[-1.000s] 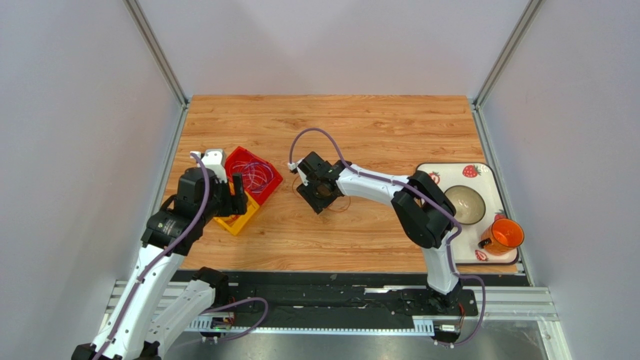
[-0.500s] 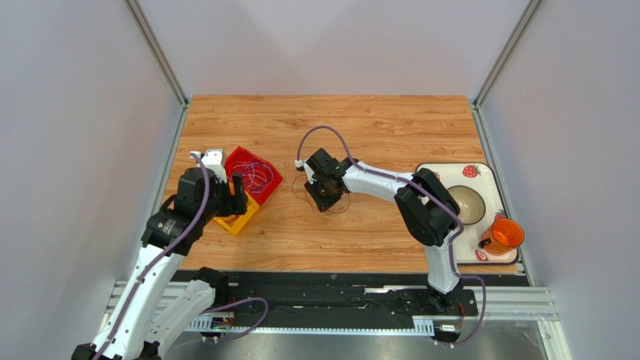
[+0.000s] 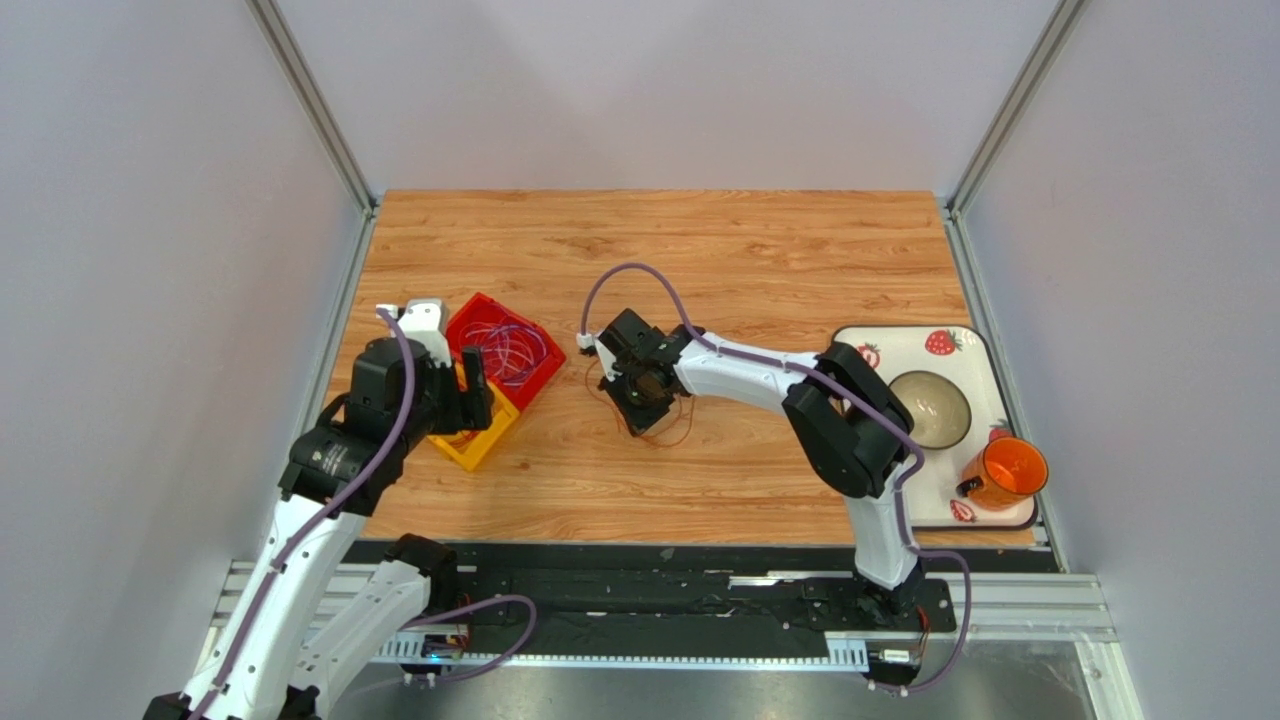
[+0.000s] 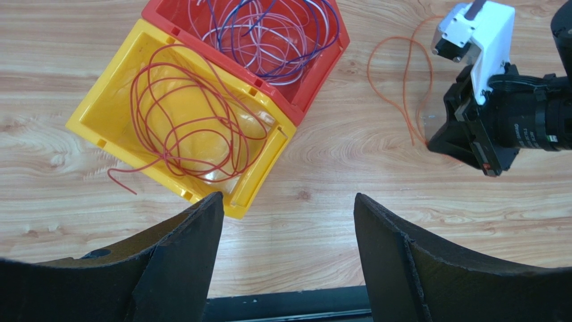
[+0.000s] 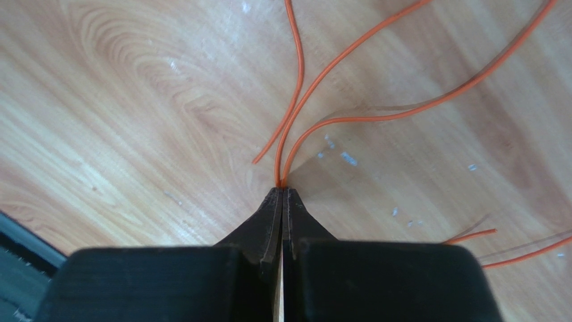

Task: Untangle the cables

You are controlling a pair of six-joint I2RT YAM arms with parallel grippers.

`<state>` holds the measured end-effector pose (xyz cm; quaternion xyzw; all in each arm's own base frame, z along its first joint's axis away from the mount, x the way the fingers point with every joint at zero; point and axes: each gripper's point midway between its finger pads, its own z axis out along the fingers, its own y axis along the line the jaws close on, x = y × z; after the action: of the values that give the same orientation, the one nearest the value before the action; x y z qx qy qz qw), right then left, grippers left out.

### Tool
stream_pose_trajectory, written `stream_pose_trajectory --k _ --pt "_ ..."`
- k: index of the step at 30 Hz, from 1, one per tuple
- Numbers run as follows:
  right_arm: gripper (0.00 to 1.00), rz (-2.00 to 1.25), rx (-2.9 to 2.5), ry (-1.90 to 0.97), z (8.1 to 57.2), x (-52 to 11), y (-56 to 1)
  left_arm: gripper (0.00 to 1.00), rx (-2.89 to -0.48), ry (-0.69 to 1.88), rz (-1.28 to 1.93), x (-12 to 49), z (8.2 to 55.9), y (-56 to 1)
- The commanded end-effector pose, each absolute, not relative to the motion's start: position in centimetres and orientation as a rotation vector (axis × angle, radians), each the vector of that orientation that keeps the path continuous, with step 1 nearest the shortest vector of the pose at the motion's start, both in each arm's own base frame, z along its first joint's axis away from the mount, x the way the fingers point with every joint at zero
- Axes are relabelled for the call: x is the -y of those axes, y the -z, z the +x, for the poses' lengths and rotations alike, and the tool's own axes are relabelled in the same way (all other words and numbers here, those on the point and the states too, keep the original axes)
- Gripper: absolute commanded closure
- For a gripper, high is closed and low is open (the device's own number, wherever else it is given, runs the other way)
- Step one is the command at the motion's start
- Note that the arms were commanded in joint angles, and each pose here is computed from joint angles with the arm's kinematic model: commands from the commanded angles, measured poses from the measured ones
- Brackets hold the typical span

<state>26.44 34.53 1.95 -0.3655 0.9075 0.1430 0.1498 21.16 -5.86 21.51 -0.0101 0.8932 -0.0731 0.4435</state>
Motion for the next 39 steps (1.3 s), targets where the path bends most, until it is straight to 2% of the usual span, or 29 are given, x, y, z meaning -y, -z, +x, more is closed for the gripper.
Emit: stream_pose_trajectory --k 1,9,20,29,33,37,39 --pt "1.0 -1.0 -2.718 -0.538 23.6 -33.3 -2.1 0.21 -2.161 0.189 -0.046 5.7 21.3 -22.7" --pt "1.0 -0.814 -2.507 -0.925 25.3 -37.2 -14.8 0.21 -2.14 0.186 -0.056 5.5 21.1 -23.1" --pt "1.0 -0.758 -2.263 -1.245 25.9 -40.6 -27.4 0.22 -2.089 0.169 -0.08 4.7 20.6 -24.0" --pt "1.0 -0.7 -2.181 -1.195 28.8 -41.8 -31.0 0.22 -2.056 0.169 -0.092 4.3 20.2 -24.7" --pt "1.0 -0.667 -1.989 -1.219 30.3 -42.7 -38.5 0.22 -2.041 0.201 -0.067 4.8 20.1 -25.0" --pt "1.0 -0.605 -1.924 -1.198 31.7 -42.8 -41.6 0.22 -2.033 0.233 -0.037 5.3 19.9 -25.2" --pt "1.0 -0.519 -1.95 -1.137 33.1 -42.3 -41.0 0.19 -2.032 0.27 -0.019 5.9 19.7 -25.4"
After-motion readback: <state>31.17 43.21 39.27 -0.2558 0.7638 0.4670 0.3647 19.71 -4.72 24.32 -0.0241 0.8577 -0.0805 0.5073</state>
